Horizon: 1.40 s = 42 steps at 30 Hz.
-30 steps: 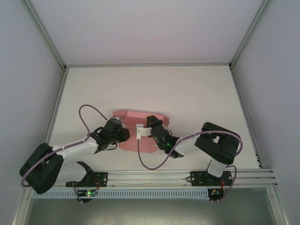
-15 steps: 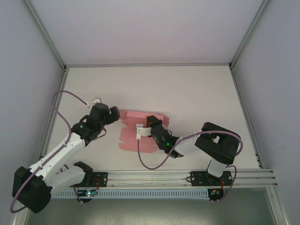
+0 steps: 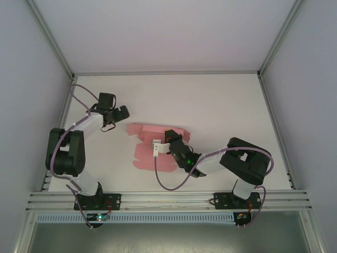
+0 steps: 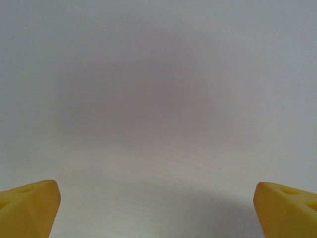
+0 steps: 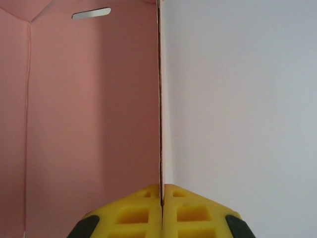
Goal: Assemble paper box
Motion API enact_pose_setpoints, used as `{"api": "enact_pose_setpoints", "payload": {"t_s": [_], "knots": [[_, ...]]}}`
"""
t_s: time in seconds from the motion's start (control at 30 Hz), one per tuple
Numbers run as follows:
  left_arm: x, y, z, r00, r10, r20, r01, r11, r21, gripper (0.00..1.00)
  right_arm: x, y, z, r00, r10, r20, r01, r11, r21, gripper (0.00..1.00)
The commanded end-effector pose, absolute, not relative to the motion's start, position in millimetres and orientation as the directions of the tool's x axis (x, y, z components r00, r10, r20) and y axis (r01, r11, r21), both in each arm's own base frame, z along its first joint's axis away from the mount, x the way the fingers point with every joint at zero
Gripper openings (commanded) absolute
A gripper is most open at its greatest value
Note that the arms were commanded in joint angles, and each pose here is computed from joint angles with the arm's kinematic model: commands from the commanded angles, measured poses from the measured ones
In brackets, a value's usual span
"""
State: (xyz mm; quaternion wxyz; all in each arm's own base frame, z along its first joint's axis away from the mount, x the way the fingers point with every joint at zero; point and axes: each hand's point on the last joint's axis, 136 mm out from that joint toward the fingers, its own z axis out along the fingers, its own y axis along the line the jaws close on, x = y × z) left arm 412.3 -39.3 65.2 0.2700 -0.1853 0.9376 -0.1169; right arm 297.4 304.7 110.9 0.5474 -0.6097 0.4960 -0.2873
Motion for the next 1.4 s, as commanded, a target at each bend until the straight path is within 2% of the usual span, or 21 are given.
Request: {"api": "enact_pose_setpoints", "payload": {"t_s": [0.0, 0.3, 0.6, 0.83, 1.07, 1.37], "knots": [[426.3, -77.8, 76.4, -0.814, -0.308, -0.493, -0.087, 0.903, -0.420, 1.00, 293.9, 296.2, 88.3, 0.336, -0.927, -0.167, -0.361, 0.037, -0.932, 0.00], [378.0, -132.9, 63.0, -0.880, -0.160, -0.447, 0.094, 0.864, -0.495, 1.00, 297.4, 294.1, 87.9, 0.318, -0.932, -0.173, -0.361, 0.050, -0.931, 0.00], [339.1, -143.1, 71.9, -0.865, -0.176, -0.470, 0.073, 0.882, -0.465, 1.00, 298.8, 292.4, 94.8, 0.305, -0.936, -0.178, -0.348, 0.064, -0.935, 0.00], [318.3, -155.1, 64.1, -0.876, -0.123, -0.467, 0.104, 0.896, -0.432, 1.00, 297.2, 292.5, 95.6, 0.305, -0.938, -0.166, -0.340, 0.055, -0.939, 0.00], [308.3, -127.4, 70.1, -0.842, -0.167, -0.512, 0.005, 0.948, -0.318, 1.00, 302.0, 290.2, 115.1, 0.298, -0.941, -0.161, -0.281, 0.075, -0.957, 0.00], [303.1, -128.6, 71.7, -0.823, -0.172, -0.541, 0.029, 0.939, -0.344, 0.99, 299.2, 291.1, 125.4, 0.325, -0.933, -0.155, -0.270, 0.066, -0.961, 0.00]]}}
